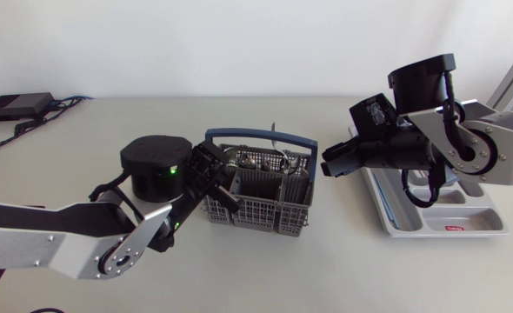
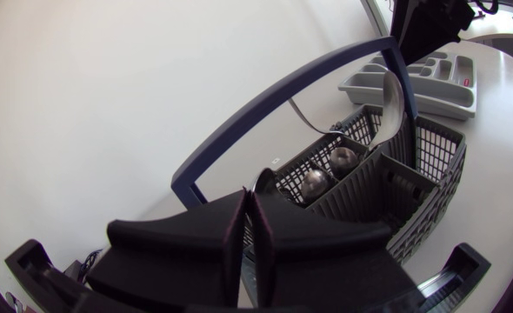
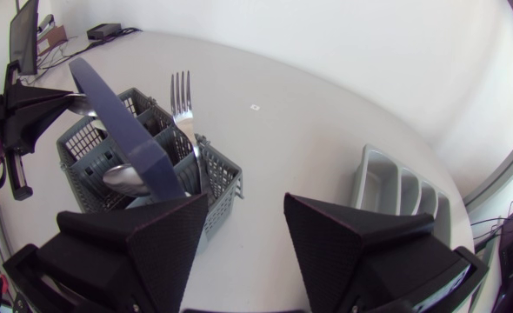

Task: Sort the cutlery from the basket into the organizer compartments.

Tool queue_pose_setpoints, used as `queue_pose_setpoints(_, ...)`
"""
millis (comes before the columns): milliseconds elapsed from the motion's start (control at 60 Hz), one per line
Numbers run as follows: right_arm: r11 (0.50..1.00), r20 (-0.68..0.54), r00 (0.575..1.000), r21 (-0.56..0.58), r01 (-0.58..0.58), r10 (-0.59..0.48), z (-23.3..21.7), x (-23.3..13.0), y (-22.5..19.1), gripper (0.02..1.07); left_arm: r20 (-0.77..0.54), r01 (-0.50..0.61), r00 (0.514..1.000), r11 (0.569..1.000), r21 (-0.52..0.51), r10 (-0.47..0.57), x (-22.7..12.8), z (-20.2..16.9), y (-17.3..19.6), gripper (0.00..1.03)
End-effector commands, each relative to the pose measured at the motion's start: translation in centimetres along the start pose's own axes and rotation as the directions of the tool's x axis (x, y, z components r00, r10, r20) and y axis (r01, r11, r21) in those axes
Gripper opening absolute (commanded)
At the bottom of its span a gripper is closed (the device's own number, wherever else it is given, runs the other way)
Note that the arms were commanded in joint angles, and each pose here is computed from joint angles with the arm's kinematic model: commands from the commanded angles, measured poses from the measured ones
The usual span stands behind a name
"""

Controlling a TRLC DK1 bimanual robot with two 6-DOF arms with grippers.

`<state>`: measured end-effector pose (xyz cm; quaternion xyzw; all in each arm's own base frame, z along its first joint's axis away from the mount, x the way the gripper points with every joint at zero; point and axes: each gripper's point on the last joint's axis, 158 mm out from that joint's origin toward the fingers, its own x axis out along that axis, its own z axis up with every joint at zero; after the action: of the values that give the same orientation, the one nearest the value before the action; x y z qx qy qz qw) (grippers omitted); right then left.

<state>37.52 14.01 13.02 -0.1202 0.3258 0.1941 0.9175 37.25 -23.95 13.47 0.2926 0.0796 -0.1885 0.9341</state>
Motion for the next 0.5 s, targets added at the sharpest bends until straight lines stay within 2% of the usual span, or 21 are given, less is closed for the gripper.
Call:
queue_pose_setpoints(0, 1.000, -0.020, 1.000, 0.012, -0.004, 0.005, -1.4, 0.0, 0.0, 0.66, 0.030, 0.024, 0.999, 1.000, 0.018, -0.024, -0.9, 0.7, -0.5, 0.03)
queue_pose_setpoints(300, 1.000, -0.025, 1.000, 0.015, -0.015, 0.015, -1.7, 0.0, 0.0, 0.66, 0.114, -0.009, 0.993, 0.998, 0.064, 0.002, -2.6, 4.2, 1.0, 0.03)
queue_pose_setpoints(483, 1.000, -0.014, 1.000, 0.018, -0.014, 0.014, -1.3, -0.2, -0.1, 0.66, 0.143, -0.016, 0.990, 0.998, 0.066, 0.006, -4.4, 4.3, 1.5, 0.03)
